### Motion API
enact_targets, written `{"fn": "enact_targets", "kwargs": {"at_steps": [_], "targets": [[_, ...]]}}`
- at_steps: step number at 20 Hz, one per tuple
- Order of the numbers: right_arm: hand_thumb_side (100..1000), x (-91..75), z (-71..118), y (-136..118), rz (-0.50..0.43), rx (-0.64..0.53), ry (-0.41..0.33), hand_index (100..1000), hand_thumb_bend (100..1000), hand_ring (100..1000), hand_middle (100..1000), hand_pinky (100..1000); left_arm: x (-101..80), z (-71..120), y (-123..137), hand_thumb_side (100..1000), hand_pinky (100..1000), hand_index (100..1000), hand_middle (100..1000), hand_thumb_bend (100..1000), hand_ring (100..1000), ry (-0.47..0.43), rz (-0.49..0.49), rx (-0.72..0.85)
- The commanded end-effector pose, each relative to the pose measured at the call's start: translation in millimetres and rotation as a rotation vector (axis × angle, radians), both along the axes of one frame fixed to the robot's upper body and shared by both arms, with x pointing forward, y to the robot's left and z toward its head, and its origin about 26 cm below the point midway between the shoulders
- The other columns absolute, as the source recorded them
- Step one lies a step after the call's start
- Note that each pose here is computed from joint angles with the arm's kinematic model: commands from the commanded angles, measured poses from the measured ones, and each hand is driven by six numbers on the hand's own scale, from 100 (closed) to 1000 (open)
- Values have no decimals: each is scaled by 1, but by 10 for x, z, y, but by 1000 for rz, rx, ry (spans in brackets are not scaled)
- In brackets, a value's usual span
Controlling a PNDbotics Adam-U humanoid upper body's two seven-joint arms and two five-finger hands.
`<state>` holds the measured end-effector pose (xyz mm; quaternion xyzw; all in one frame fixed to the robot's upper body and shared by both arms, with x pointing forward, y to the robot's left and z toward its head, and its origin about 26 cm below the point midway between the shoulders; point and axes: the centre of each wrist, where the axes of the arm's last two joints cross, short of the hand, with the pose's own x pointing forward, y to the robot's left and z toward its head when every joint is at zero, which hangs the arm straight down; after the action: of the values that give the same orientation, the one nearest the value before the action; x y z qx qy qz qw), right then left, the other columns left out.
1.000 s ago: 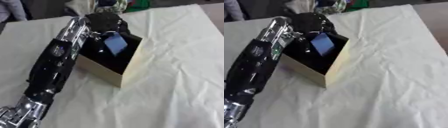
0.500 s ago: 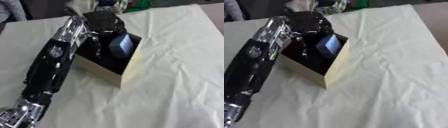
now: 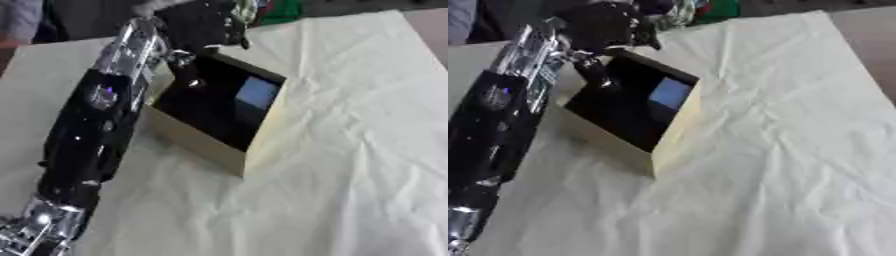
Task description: Pick up objects on the table and place them in the box.
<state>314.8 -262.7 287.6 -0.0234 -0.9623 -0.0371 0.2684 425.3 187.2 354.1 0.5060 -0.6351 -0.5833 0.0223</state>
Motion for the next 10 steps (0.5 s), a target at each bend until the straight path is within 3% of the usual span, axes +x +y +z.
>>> {"fn": "enact_targets", "kwargs": {"at_steps": [1, 5, 10], "targets": [[507, -52, 86, -30, -15, -8, -38, 696, 100, 576, 530, 647, -210, 252, 318, 100, 762, 812, 685, 483, 697, -136, 7, -164], [506, -59, 96, -65, -36, -10, -44, 696, 100, 576, 530, 647, -399, 224, 692, 100, 730, 799, 669, 412, 665, -227, 32, -350], [505, -66, 109, -105, -59, -5, -53, 696, 100, 575, 530, 647, -644, 28, 1111, 100, 712, 797, 664, 350, 648, -317, 83, -544]]}}
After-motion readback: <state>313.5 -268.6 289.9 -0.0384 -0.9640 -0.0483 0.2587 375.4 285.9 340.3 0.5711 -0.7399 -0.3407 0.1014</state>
